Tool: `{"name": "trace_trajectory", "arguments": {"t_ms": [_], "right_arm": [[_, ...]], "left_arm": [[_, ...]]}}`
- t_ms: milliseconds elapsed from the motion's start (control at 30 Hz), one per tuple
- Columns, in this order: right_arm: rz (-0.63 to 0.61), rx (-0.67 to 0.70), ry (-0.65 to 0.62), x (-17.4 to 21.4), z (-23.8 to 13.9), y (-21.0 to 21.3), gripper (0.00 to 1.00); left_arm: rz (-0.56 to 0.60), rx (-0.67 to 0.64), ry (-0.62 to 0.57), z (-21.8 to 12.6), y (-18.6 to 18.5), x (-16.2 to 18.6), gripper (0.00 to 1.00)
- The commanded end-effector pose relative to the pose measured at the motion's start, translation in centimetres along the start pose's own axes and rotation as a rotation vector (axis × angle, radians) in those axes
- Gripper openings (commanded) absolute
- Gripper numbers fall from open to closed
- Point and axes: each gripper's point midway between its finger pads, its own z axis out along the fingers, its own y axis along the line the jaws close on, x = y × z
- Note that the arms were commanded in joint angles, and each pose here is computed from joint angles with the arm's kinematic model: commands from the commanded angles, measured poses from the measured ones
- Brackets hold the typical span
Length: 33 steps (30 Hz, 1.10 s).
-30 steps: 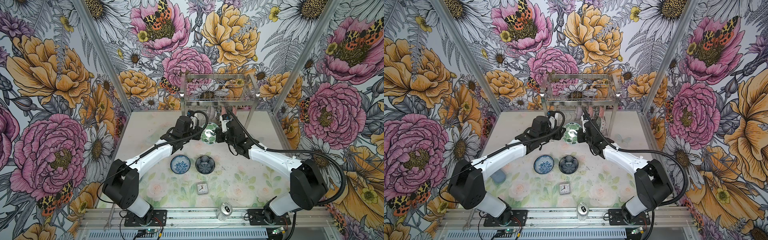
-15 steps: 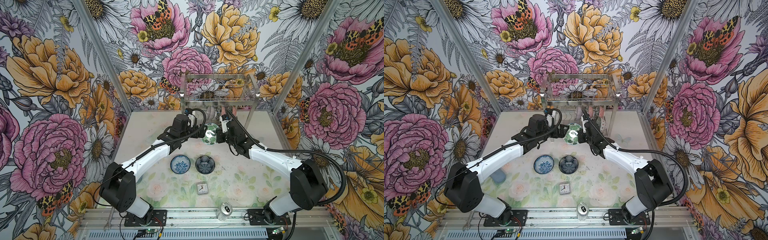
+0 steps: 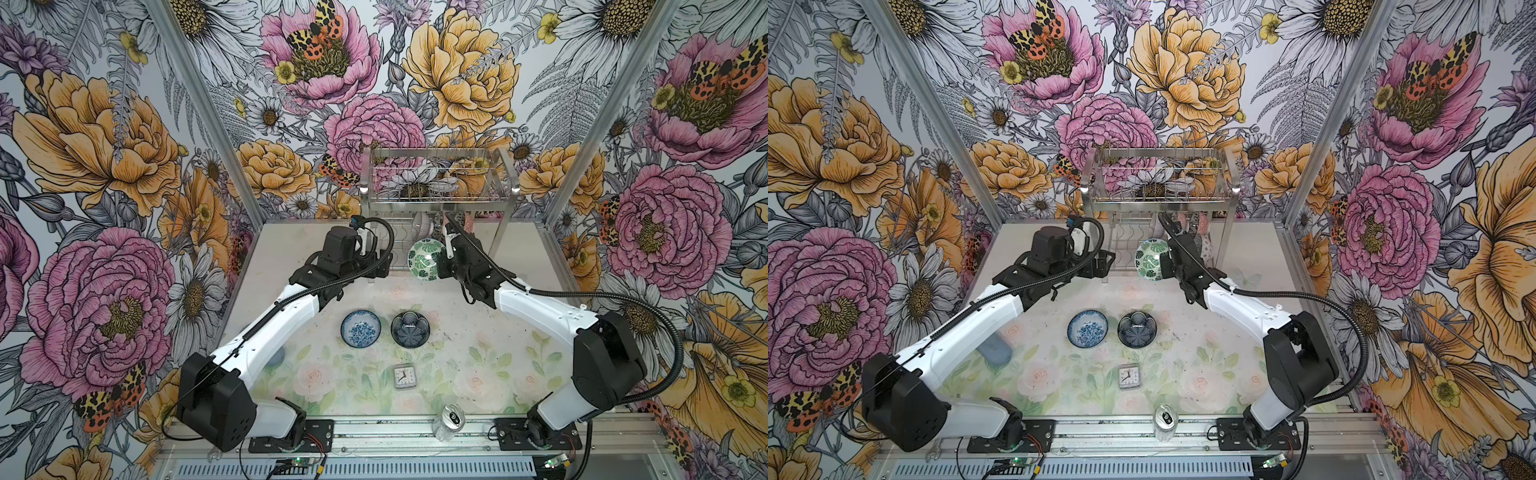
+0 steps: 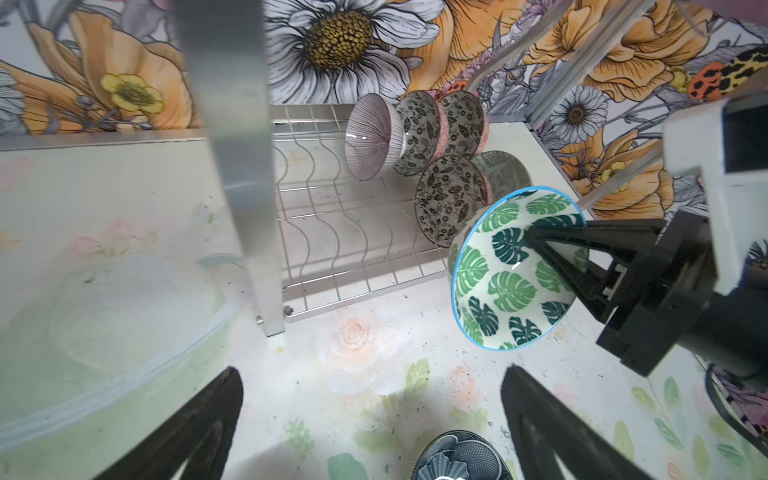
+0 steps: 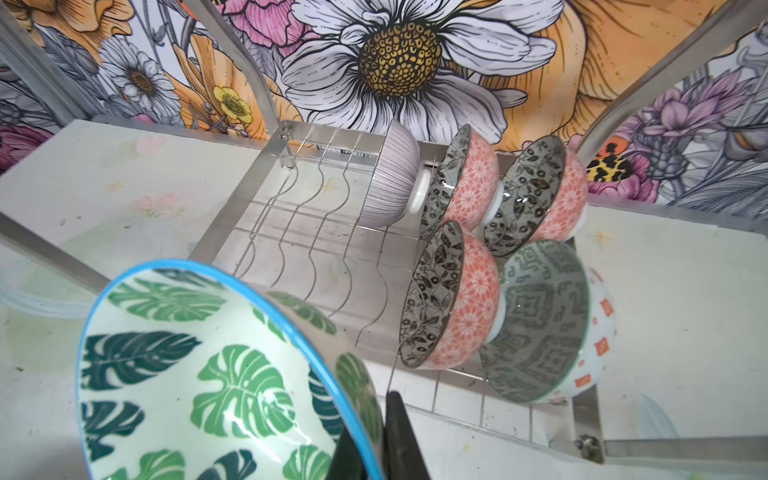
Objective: Load the bowls into the dish rack
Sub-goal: 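Open the left gripper and withdraw it while the right gripper takes the bowl, then lower the green leaf bowl into the rack slot with the right gripper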
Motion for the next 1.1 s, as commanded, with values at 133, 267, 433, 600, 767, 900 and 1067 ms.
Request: {"name": "trace_trajectory", "arguments": {"t_ms": [133,267,433,600,767,900,1067], "right_arm": [[-0.149,0.251,-0.078,-4.2,0.9,-1.0,0.00],[-0.243,0.381,-0.065,-4.6,2.0,-1.7,0.00],[-0.319,0.473,-0.047,-4.8,2.9,-2.2,0.00],[-0.407,0.549,-0.019,-4.3,4.4,-2.3,0.00],[-0.468,0.611,-0.021,-4.7,5.8,-2.2,0.00],[-0.514,0.649,-0.029,-5.2,6.7,-1.9,0.00],[-0.554,0.685,-0.035,-5.6,7.8,-1.7,0.00]], "left_arm": [[0.047,-0.123,0.031,-4.3,4.2,0.0,0.99],[0.062,-0.146,0.049,-4.8,5.5,0.2,0.99],[0.066,-0.154,0.055,-4.0,6.0,0.8,0.99],[0.056,-0.149,0.044,-4.5,6.6,0.9,0.99],[0.050,-0.156,0.037,-4.9,7.1,1.0,0.99],[0.050,-0.151,0.036,-5.0,7.0,1.0,0.99],[0.049,-0.149,0.031,-5.2,6.9,1.0,0.99]]}}
